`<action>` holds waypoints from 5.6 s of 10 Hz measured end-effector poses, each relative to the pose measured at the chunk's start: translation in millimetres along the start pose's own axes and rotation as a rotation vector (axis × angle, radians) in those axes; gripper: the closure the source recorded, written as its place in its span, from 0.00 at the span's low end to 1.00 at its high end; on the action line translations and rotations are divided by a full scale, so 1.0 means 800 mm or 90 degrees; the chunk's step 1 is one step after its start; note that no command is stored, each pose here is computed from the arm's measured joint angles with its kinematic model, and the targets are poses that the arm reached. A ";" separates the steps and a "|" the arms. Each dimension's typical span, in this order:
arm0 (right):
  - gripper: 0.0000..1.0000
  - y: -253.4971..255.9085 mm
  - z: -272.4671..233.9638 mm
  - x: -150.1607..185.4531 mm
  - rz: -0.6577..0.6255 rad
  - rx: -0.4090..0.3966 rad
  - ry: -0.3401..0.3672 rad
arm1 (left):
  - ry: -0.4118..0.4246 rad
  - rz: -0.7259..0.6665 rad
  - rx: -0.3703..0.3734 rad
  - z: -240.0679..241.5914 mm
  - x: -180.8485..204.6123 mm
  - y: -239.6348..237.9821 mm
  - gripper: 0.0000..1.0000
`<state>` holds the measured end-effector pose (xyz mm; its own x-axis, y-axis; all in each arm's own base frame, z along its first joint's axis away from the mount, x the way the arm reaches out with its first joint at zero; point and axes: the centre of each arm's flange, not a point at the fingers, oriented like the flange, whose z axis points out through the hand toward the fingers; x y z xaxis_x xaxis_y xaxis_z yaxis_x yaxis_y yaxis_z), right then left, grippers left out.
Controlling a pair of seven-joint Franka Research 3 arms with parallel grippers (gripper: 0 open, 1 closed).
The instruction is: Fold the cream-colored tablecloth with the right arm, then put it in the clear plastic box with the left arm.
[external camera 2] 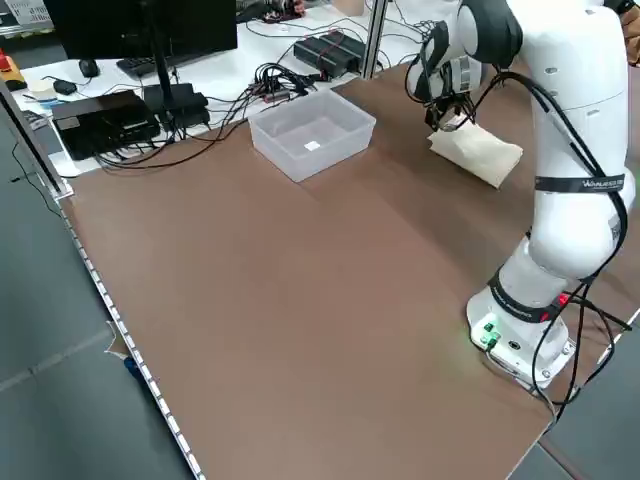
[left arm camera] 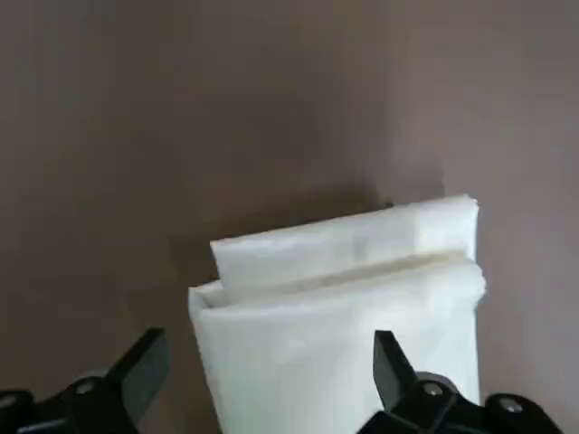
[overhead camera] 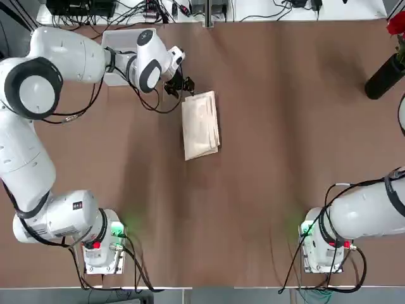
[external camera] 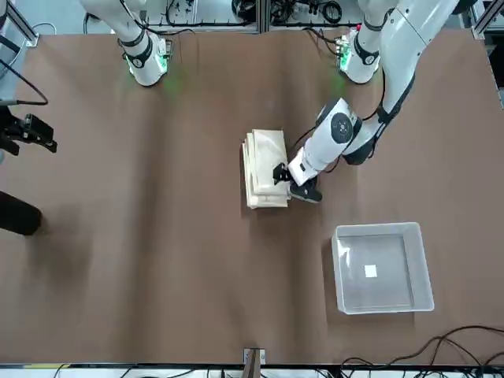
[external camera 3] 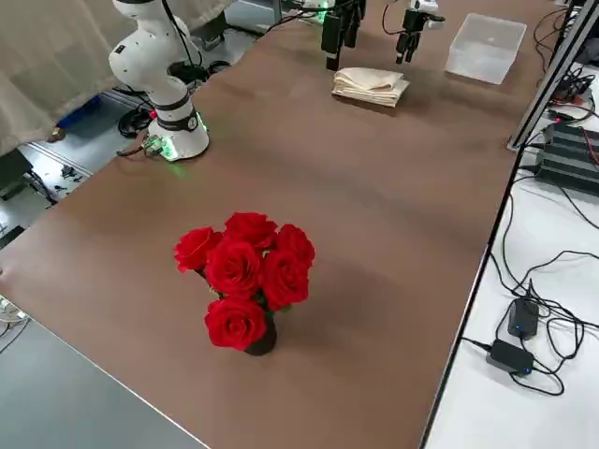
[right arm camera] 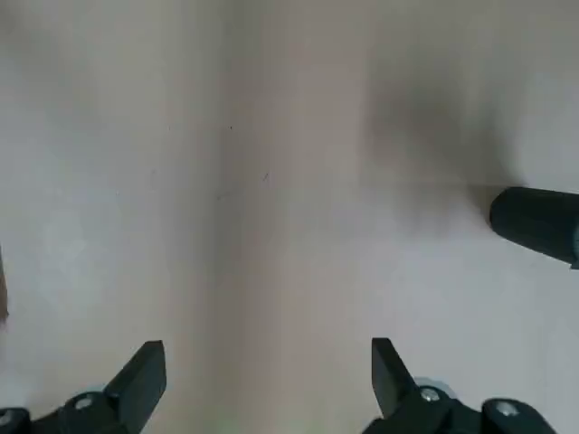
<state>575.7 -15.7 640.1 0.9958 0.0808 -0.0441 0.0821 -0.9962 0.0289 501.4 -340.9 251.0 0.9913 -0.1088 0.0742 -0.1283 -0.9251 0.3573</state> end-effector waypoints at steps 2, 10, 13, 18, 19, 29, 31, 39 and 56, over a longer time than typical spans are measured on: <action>0.00 0.001 0.000 0.000 -0.001 0.000 -0.002 | -0.005 -0.019 -0.006 -0.003 0.007 -0.003 0.00; 0.00 0.003 -0.002 0.002 -0.005 0.010 0.015 | -0.106 -0.071 -0.126 -0.097 0.060 -0.016 0.00; 0.00 0.010 -0.004 0.001 0.005 0.015 0.018 | -0.104 -0.084 -0.158 -0.096 0.022 -0.040 0.00; 0.00 0.028 -0.022 -0.012 0.073 0.015 0.037 | -0.023 -0.069 -0.199 -0.038 -0.039 -0.102 0.01; 0.00 0.030 -0.024 -0.013 0.075 0.015 0.040 | -0.013 -0.058 -0.215 -0.019 -0.046 -0.109 0.01; 0.00 0.030 -0.022 -0.013 0.077 0.015 0.043 | -0.036 -0.057 -0.218 0.089 -0.055 -0.101 0.00; 0.00 0.029 -0.022 -0.013 0.076 0.015 0.043 | -0.027 -0.067 -0.219 0.103 -0.047 -0.080 0.00; 0.00 0.027 -0.021 -0.012 0.074 0.015 0.042 | -0.012 -0.073 -0.217 0.111 -0.041 -0.037 0.73; 0.00 0.024 -0.021 -0.012 0.071 0.015 0.043 | -0.178 0.060 -0.238 -0.229 0.093 -0.145 0.87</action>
<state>568.7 -34.8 657.9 0.9993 -0.0290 0.0254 -0.0292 -0.9995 0.0068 584.9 -175.4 385.6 0.9381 -0.3274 -0.1126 -0.1694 -0.7177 0.6754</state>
